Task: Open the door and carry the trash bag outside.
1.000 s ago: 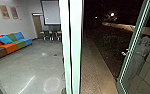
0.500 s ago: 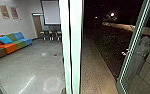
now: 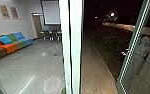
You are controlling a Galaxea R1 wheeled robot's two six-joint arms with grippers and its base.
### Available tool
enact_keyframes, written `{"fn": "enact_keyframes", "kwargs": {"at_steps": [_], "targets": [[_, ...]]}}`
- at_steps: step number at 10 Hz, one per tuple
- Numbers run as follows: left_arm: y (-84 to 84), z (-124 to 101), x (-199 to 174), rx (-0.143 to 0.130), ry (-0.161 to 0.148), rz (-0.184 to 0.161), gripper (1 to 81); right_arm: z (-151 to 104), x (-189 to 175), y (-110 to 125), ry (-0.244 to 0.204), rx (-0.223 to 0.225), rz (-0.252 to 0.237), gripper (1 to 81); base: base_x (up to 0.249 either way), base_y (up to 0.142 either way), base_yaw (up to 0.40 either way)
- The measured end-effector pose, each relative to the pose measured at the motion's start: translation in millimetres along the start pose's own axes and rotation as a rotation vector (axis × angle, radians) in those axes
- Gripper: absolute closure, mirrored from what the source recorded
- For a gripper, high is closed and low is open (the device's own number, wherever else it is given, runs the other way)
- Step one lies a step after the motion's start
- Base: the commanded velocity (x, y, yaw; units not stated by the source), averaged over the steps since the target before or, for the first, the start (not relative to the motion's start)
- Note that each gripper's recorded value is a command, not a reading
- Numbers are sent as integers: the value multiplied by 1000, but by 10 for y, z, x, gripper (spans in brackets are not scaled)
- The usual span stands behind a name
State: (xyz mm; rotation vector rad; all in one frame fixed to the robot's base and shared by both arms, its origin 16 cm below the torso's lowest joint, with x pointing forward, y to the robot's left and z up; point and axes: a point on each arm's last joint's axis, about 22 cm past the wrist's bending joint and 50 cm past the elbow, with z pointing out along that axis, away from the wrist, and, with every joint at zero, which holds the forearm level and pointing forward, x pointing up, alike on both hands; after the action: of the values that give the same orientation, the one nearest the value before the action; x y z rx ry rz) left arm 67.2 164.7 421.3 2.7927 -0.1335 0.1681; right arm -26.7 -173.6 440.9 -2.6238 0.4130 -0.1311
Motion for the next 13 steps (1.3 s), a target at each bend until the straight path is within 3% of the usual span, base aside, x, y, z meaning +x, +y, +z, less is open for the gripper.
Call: {"fn": "enact_keyframes", "kwargs": {"at_steps": [4,6,9,11,13], "targets": [[10,8,77,-2,10,3,811,13,57,-28,7,4,-6,10,-67,0,0],[25,-2,-74,-3,-10,-2,811,2,-61,-8,-6,1,-9,10,-76,0,0],[31,7,27,-4,5,2,811,17,7,-40,2,6,-15,10,-49,0,0],[25,-8,-109,-3,-13,0,811,-1,-126,9,-11,-4,-12,10,0,0,0],[29,2,1,-4,3,3,811,4,-67,5,-4,-3,-15,10,0,0,0]]}}
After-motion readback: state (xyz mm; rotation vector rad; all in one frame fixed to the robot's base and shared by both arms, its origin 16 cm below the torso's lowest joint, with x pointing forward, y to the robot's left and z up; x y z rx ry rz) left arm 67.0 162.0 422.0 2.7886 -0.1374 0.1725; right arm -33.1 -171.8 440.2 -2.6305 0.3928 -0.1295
